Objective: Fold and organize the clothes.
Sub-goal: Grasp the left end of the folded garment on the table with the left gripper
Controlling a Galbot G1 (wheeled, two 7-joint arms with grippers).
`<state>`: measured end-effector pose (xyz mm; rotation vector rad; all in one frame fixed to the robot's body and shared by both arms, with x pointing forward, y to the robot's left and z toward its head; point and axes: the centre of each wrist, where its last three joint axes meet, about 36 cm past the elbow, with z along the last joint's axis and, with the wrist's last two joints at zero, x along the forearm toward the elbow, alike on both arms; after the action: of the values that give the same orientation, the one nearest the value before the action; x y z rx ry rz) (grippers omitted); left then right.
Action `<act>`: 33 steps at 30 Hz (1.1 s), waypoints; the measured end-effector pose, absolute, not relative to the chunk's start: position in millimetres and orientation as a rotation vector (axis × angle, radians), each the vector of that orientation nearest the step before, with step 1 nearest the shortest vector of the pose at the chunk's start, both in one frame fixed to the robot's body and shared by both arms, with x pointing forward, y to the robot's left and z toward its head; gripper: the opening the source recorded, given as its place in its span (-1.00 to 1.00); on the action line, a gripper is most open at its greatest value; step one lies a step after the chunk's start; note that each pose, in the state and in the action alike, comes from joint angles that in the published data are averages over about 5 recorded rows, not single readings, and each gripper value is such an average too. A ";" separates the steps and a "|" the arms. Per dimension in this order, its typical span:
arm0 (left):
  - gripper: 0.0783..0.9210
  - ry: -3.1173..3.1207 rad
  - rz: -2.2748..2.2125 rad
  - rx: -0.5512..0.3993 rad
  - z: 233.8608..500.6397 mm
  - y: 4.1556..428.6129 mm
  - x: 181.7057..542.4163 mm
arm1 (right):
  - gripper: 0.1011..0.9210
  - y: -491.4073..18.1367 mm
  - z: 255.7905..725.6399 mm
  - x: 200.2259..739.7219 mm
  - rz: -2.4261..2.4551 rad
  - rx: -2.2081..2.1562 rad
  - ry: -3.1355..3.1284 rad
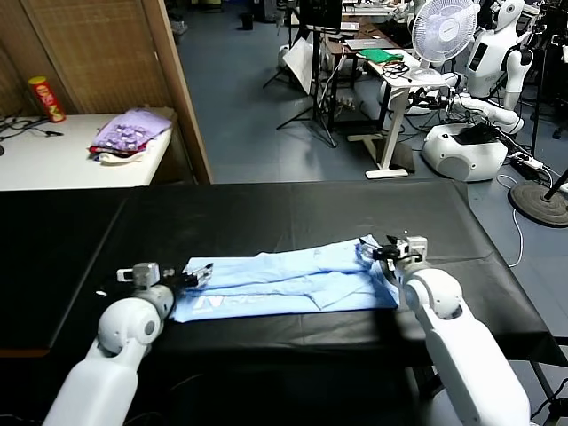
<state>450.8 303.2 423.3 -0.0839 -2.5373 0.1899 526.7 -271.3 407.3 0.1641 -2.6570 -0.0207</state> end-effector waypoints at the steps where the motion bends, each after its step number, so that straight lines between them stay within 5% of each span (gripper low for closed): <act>1: 0.03 -2.539 0.191 -0.076 421.5 303.8 451.4 | -0.41 -268.9 403.8 526.9 -0.026 0.159 -2.661; 4: -0.37 -2.560 0.172 -0.046 416.1 303.0 452.9 | -0.77 -260.0 393.2 526.1 -0.025 0.120 -2.688; 7: -0.73 -2.615 0.113 -0.006 408.3 298.0 455.6 | -0.90 -249.6 382.0 524.6 0.000 0.060 -2.728; 11: -0.88 -2.689 0.019 0.051 398.0 290.5 462.0 | -0.88 -239.8 371.1 523.8 0.003 0.035 -2.769; 15: -0.89 -2.711 -0.001 0.074 395.0 286.4 467.1 | -0.59 -238.8 370.3 520.0 -0.033 0.091 -2.766; 18: -0.76 -2.723 0.000 0.076 397.3 287.5 467.4 | -0.19 -243.3 377.8 513.7 -0.049 0.132 -2.755; 24: -0.03 -2.726 0.016 0.082 408.8 298.7 458.6 | 0.55 -256.1 403.3 496.3 -0.070 0.164 -2.774; 31: 0.67 -2.713 0.117 0.088 417.1 306.9 435.4 | 0.70 -259.3 425.2 476.0 -0.077 0.203 -2.815; 33: 0.70 -2.702 0.147 0.098 414.0 308.0 428.0 | 0.70 -256.8 429.5 472.9 -0.078 0.217 -2.825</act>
<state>428.0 308.0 414.0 0.0975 -2.7023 0.1474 472.9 -256.8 429.5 0.2166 -2.8251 -0.0784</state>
